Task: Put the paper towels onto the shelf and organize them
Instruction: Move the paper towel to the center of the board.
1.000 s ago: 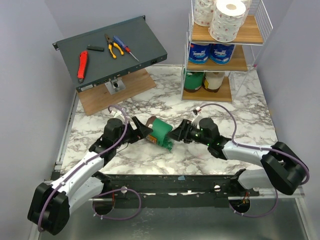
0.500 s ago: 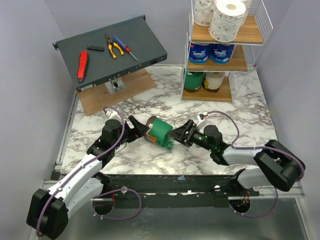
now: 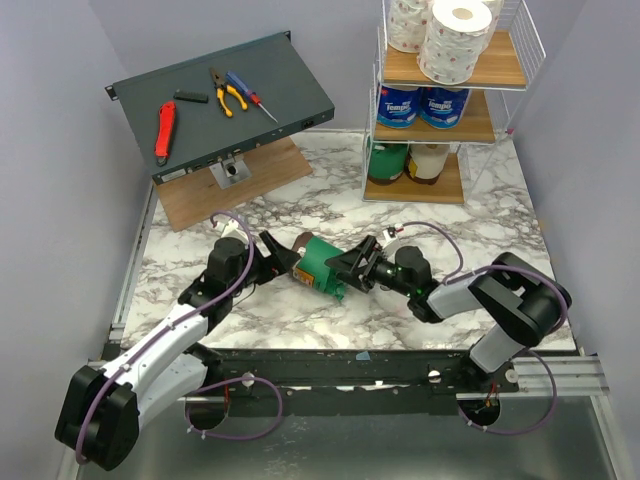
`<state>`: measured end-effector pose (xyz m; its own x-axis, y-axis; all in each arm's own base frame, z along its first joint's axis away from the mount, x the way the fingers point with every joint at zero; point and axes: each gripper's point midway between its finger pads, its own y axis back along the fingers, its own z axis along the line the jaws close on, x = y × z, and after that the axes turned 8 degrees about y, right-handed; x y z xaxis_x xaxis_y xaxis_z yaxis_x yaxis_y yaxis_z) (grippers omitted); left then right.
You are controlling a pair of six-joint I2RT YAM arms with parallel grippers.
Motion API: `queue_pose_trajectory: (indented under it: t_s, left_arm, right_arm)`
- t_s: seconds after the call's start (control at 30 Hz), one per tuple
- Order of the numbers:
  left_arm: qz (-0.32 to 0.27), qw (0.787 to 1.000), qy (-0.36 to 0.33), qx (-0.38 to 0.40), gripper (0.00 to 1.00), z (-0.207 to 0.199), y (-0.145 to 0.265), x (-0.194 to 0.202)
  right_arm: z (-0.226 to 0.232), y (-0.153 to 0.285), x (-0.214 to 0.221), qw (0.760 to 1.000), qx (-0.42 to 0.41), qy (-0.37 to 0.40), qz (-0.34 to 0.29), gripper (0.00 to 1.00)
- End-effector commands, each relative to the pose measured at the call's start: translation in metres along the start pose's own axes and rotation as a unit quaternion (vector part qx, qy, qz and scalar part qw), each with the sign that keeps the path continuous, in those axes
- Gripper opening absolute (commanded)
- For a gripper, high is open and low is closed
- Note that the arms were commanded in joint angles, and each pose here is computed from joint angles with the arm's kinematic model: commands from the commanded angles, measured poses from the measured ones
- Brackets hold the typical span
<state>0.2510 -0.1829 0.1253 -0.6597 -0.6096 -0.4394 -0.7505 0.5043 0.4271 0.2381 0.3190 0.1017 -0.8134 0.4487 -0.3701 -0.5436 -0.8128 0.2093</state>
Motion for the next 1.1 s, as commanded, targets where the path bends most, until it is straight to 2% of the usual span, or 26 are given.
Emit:
queue_pose_trajectory:
  t_s: [0.0, 0.57, 0.73, 0.93, 1.07]
  left_arm:
    - [0.002, 1.0, -0.002, 0.015, 0.84, -0.002, 0.001, 0.004]
    - [0.007, 1.0, -0.003, -0.001, 0.84, 0.012, 0.001, 0.011]
    - [0.004, 1.0, -0.003, 0.001, 0.84, 0.013, 0.004, 0.011]
    - [-0.002, 1.0, 0.0, 0.0, 0.84, 0.016, 0.007, 0.012]
    - [-0.001, 1.0, 0.001, -0.001, 0.84, 0.019, 0.009, 0.014]
  right_arm:
    - [0.007, -0.009, -0.01, 1.0, -0.02, 0.009, -0.017, 0.96]
    - [0.001, -0.025, -0.01, 0.998, -0.055, 0.013, -0.029, 0.79]
    - [0.003, -0.028, -0.011, 0.997, -0.066, 0.015, -0.029, 0.67]
    - [0.0, -0.032, -0.014, 0.998, -0.05, 0.04, -0.028, 0.59]
    - [-0.002, -0.034, -0.015, 0.997, -0.041, 0.051, -0.028, 0.47]
